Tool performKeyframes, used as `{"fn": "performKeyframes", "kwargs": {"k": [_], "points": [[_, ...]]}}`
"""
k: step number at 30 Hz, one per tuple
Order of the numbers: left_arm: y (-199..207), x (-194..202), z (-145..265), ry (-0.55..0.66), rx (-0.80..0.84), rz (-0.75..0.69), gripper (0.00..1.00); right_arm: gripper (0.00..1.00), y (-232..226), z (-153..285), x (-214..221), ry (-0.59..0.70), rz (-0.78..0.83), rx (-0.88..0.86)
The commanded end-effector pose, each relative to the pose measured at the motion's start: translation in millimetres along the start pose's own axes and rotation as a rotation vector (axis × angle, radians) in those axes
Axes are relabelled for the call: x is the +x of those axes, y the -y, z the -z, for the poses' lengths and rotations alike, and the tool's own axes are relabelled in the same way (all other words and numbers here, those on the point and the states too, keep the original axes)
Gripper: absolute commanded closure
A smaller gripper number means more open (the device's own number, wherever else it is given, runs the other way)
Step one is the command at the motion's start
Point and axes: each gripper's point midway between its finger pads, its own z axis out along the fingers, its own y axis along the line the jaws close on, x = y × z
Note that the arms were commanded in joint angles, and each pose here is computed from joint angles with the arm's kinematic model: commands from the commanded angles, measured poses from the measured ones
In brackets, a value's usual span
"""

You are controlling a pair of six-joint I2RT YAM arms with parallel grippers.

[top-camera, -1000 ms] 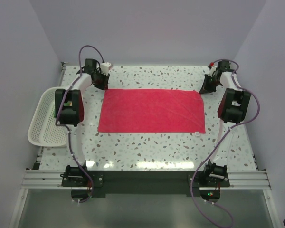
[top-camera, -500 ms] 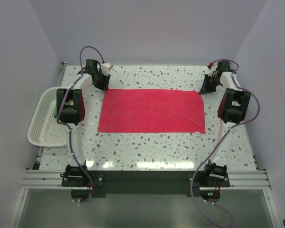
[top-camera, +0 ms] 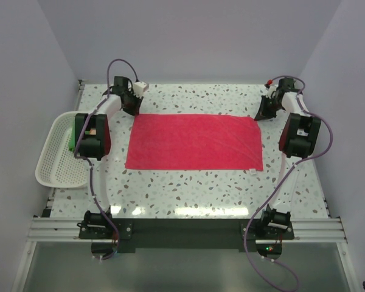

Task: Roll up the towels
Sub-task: Fold the towel

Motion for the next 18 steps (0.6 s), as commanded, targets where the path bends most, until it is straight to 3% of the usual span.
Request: {"fn": "performKeyframes", "kwargs": {"k": [1,7,18], "points": [[1.8,10.1,-5.9,-0.029,0.005,-0.033,0.80,1.00,-7.2,8.0,0.2,-0.005,0.029,-0.023],[0.6,-1.2,1.9,-0.002,0.006,-0.038,0.99,1.00,-16.2,19.8,-2.8,0.013,0.062,-0.052],[-10.3,-36.3,54.6,0.122,0.027,-0.011,1.00,1.00,-39.4,60.2,-18.0,0.085,0.147,-0.102]]}}
